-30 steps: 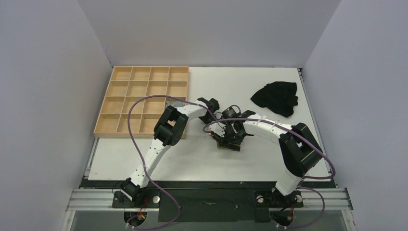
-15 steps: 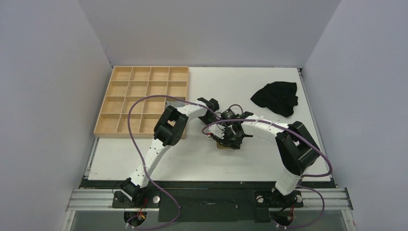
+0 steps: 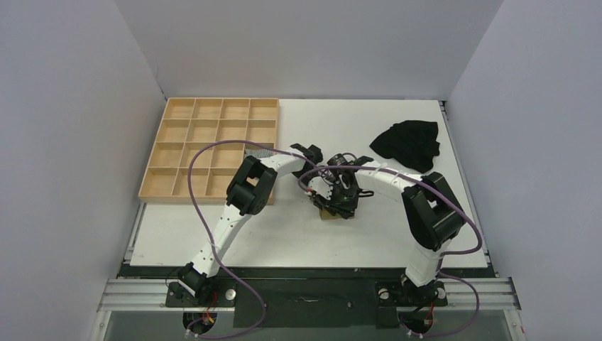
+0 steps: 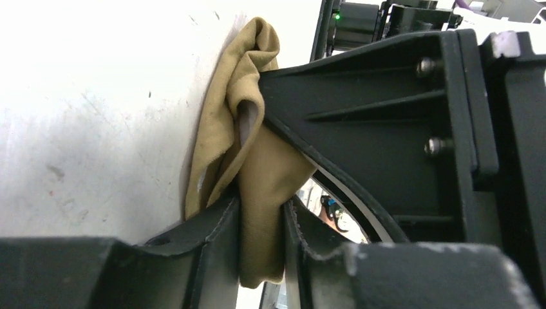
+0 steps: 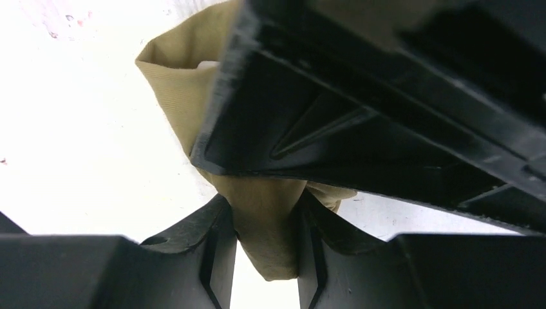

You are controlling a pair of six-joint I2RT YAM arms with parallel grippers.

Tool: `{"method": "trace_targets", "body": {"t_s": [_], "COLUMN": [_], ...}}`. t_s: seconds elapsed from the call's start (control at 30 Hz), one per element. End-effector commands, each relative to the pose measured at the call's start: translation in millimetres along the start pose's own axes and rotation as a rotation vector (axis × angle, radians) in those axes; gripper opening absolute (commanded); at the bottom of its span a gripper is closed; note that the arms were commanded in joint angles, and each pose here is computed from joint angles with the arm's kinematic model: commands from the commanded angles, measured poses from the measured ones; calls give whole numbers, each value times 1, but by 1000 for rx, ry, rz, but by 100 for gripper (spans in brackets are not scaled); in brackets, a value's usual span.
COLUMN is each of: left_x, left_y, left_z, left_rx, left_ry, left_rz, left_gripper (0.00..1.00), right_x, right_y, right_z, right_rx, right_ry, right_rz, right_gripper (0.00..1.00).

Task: Roll the underwear
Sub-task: Roll the underwear to the center of the board.

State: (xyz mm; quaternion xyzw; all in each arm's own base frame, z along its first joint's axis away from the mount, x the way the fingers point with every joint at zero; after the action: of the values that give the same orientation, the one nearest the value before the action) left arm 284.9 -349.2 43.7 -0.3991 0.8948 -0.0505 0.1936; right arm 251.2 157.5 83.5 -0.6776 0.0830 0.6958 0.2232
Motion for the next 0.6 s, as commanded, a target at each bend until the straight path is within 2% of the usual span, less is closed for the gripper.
{"method": "trace_targets", "body": {"t_s": [0.0,0.23,0.57], "left_x": [-11,-27,-53], "left_y": [8,5,9], "left_z": [21,16,12], "left_rx": [82,132,160], "left_ry": [-191,-266,-317], "left_rz": [57,8,-39], "left_gripper": [27,51,67], "right_x": [20,21,24], "right_y": [14,20,24], "right_z": [-6,-10,-12], "right_rx": [63,119,152], "right_ry": [-129,-212,-205], "right_rz": [56,47,70], "right_gripper": [2,0,0]}}
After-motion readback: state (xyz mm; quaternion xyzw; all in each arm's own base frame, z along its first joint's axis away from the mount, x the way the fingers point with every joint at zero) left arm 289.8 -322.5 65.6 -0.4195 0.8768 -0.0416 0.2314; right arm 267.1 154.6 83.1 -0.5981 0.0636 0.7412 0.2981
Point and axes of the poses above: each gripper's point midway between its finger pads, its own x axis out along the fingers, its own z axis along the line the jaws close on, y = z × x, the point moved 7 cm from there along -x, back along the fingers, and after that the axes turned 13 degrees about x, right-handed, at the moved point
